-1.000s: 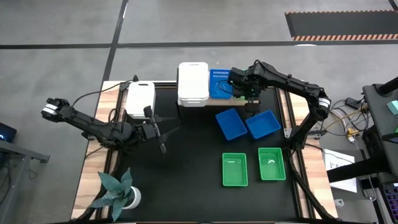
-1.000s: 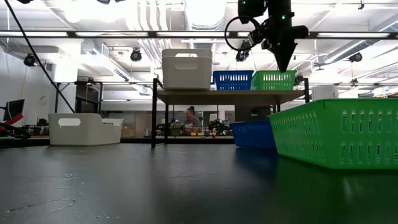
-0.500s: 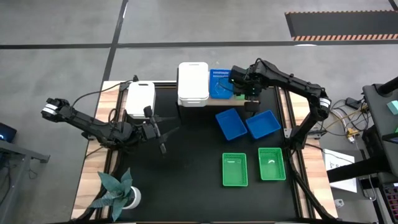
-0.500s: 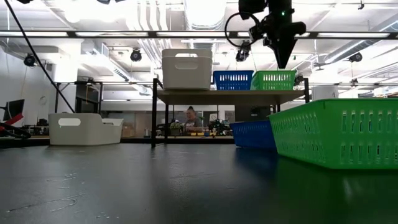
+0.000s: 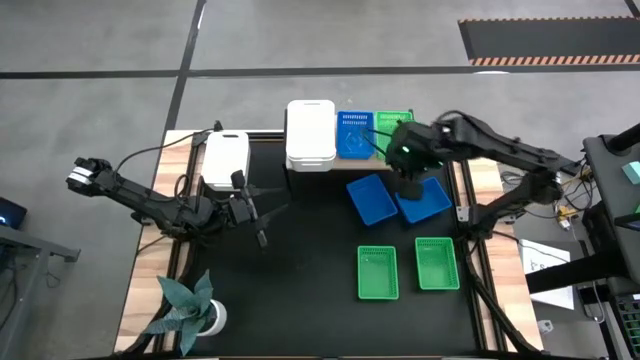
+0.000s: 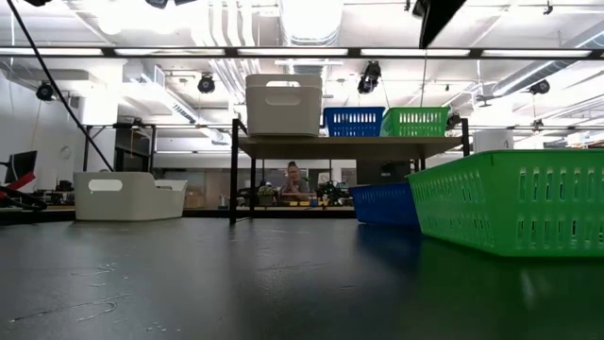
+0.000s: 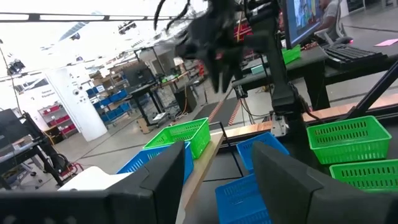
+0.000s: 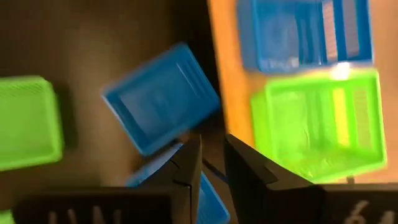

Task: Stack baskets on shelf by color
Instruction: Stack the white bin on top of the white bin on the shelf

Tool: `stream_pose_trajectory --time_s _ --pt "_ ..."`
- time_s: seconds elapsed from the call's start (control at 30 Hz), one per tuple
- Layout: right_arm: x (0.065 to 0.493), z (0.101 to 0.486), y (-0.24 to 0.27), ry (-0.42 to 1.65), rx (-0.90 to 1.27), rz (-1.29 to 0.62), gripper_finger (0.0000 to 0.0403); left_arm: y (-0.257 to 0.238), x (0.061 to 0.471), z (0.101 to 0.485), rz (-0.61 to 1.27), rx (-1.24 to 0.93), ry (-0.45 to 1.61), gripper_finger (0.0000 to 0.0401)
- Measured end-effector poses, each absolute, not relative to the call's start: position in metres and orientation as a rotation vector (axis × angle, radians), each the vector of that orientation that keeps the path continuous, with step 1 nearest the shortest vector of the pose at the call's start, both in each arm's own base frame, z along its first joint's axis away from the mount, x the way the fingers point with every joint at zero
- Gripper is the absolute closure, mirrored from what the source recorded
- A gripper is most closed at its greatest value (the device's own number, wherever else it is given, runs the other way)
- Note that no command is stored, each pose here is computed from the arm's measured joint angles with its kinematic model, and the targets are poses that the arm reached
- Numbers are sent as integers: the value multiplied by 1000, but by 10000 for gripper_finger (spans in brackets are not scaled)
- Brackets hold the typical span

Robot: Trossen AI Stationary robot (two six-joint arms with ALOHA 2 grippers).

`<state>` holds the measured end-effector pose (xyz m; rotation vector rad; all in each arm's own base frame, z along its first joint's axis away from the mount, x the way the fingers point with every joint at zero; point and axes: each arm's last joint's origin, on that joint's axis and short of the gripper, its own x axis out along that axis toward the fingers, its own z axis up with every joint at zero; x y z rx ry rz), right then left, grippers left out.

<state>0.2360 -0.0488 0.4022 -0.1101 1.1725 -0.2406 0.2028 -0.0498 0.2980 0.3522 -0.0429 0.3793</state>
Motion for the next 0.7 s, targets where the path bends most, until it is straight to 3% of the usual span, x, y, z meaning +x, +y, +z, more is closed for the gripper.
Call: stream_pose_trajectory --time_s 0.2,0.4,0.7 --pt "217 403 -9 915 -168 -135 346 -50 203 297 379 341 -41 231" --pt "200 378 12 739 -209 -52 346 -49 204 284 374 218 47 231" --pt "181 333 19 598 -232 -6 346 -30 188 278 493 29 634 263"
